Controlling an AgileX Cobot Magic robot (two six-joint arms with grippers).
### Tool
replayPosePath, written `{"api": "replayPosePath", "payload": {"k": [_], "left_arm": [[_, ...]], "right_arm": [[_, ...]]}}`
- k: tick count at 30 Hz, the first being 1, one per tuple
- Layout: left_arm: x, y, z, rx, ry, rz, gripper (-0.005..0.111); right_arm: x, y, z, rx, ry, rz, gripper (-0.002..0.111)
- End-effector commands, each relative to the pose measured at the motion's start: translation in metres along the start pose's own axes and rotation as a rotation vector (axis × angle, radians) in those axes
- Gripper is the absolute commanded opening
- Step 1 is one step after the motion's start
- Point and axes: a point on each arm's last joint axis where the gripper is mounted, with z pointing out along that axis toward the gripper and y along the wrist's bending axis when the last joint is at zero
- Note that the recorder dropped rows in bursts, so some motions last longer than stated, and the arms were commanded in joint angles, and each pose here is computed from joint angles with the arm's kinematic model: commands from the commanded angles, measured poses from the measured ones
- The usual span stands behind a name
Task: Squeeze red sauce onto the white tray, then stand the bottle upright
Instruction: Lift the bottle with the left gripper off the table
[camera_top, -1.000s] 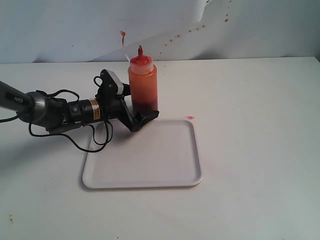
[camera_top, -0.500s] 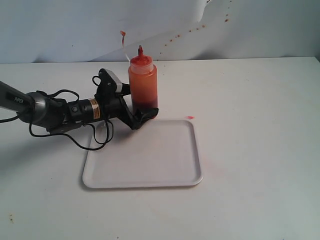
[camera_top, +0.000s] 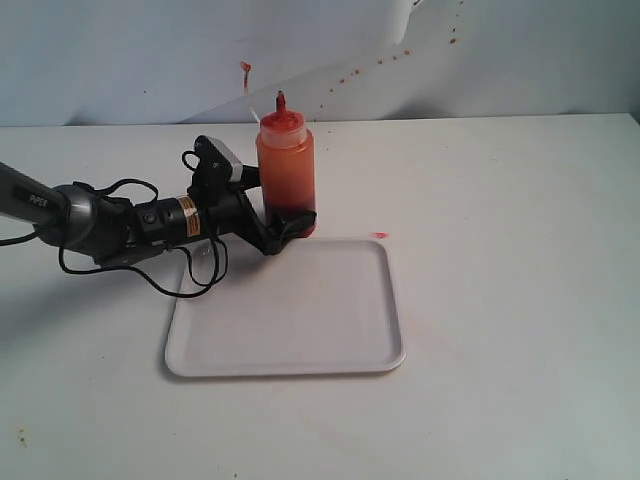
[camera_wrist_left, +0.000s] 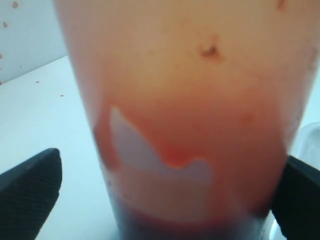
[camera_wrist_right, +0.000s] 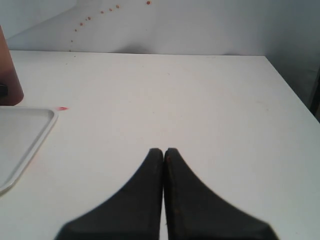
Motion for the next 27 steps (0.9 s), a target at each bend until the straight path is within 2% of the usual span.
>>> {"api": "replayPosePath", "payload": {"k": [1, 27], "left_arm": [[-0.0003, 0.001, 0.0008, -0.01, -0.005, -0.019, 0.105], [-0.0047, 0.0047, 0.0029, -0.023, -0.023, 0.006, 0.105]], "right_arm": [[0.0007, -0.0002, 0.0001, 0.005, -0.002, -0.001, 0.0], [0.0007, -0.0002, 0.0001, 0.005, -0.002, -0.001, 0.0]]}}
